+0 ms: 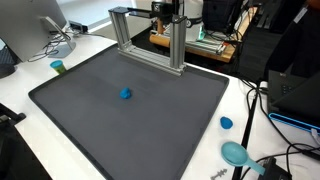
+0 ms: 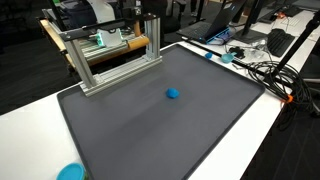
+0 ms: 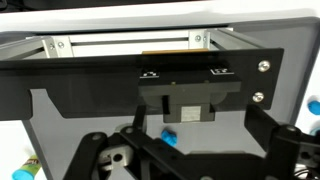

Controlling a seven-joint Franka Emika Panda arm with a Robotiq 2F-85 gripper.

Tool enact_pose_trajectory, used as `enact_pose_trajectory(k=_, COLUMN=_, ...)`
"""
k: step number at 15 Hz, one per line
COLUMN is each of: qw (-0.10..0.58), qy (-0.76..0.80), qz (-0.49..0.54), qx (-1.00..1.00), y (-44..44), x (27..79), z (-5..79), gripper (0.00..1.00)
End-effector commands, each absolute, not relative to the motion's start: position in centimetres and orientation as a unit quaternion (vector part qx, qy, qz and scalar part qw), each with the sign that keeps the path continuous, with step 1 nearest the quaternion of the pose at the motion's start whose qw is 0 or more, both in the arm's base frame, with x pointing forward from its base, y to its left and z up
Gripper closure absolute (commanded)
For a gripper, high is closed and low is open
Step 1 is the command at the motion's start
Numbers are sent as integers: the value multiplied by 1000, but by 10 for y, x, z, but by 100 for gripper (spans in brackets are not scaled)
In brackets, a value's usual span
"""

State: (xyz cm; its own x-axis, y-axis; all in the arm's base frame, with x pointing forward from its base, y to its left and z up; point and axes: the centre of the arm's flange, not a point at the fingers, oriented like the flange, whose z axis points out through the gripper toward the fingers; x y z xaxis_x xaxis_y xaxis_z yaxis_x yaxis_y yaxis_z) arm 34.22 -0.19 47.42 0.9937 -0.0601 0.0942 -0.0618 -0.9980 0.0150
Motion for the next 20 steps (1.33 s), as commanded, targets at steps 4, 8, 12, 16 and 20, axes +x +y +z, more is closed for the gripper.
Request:
enact_pose_trajectory(k=4, qw=12, qy=-43, qz=62, qx=997, y=3, x=347, z=464, gripper=0)
enact_pose_trajectory(k=8, qw=15, qy=-59, qz=63, qx=996, y=5, x=354, z=458, gripper=0)
enact_pose_trajectory(k=12, qw=15, qy=-73, qz=53, qx=996, y=2, x=359, z=448, gripper=0)
enact_pose_trajectory(k=16, qw=13, qy=-77, qz=47, qx=996, y=-2, x=364, z=440, gripper=0)
enact_pose_trajectory(k=20, qw=11, qy=-70, qz=38, qx=997, y=-2, x=362, z=437, gripper=0)
